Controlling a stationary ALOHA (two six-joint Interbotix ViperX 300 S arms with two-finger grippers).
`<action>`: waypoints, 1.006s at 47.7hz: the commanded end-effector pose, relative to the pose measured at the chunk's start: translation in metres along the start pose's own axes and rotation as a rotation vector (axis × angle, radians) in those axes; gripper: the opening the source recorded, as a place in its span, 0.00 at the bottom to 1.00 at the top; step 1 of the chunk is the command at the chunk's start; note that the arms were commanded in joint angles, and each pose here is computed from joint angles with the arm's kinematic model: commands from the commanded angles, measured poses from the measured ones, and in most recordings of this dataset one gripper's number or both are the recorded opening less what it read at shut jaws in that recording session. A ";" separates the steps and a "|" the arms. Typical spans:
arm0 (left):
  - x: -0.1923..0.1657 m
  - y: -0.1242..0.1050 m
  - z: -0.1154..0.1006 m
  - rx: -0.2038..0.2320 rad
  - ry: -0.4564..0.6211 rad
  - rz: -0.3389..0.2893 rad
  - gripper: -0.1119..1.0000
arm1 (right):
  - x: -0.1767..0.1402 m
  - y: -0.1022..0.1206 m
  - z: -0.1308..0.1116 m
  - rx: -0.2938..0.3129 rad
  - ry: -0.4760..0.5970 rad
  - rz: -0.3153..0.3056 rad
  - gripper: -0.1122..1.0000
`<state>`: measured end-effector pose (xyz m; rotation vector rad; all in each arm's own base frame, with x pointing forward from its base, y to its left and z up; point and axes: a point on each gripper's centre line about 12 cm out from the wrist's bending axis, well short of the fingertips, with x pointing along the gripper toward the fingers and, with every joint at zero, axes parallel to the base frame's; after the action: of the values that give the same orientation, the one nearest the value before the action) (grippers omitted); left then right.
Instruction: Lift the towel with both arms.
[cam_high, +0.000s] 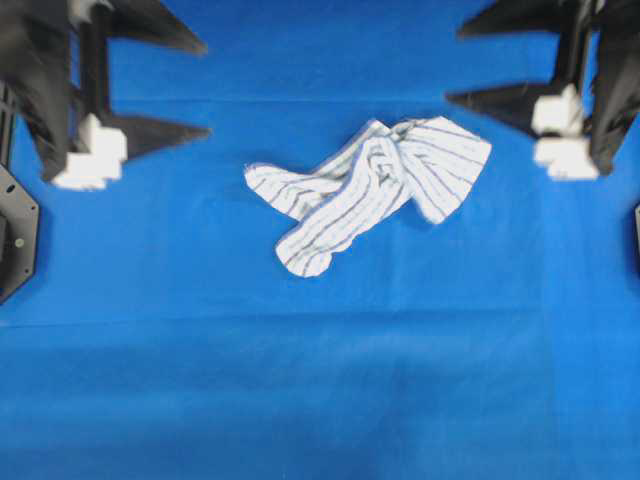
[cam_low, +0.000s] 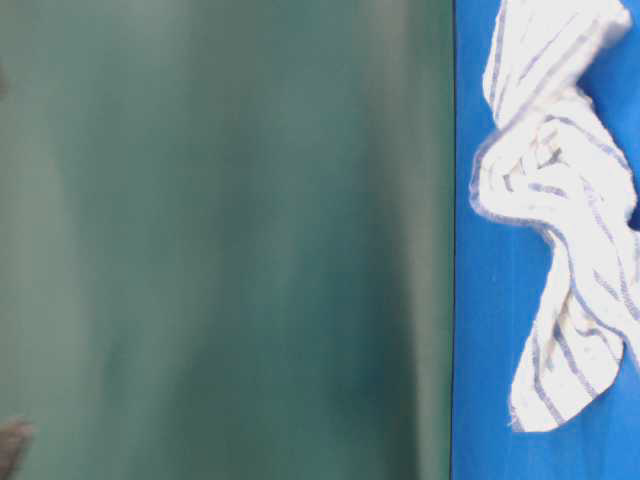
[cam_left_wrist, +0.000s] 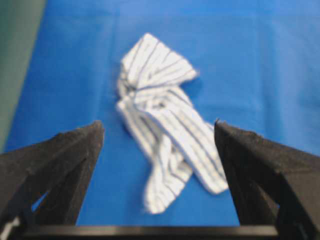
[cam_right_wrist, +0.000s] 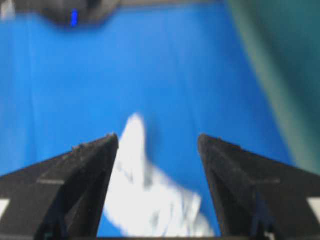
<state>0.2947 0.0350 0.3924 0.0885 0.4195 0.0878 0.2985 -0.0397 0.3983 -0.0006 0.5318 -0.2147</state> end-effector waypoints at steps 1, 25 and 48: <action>0.012 -0.006 -0.010 0.006 -0.017 -0.013 0.88 | 0.007 0.005 -0.011 0.001 0.014 0.018 0.69; 0.112 -0.038 -0.110 0.033 0.114 -0.073 0.88 | 0.104 0.023 -0.123 -0.020 0.241 0.057 0.69; 0.189 -0.053 -0.199 0.019 0.223 -0.084 0.88 | 0.179 0.018 -0.202 -0.008 0.401 0.054 0.69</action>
<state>0.3822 0.0167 0.1288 0.0826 0.6703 0.0103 0.3469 -0.0434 0.1345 0.0422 0.9496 -0.1541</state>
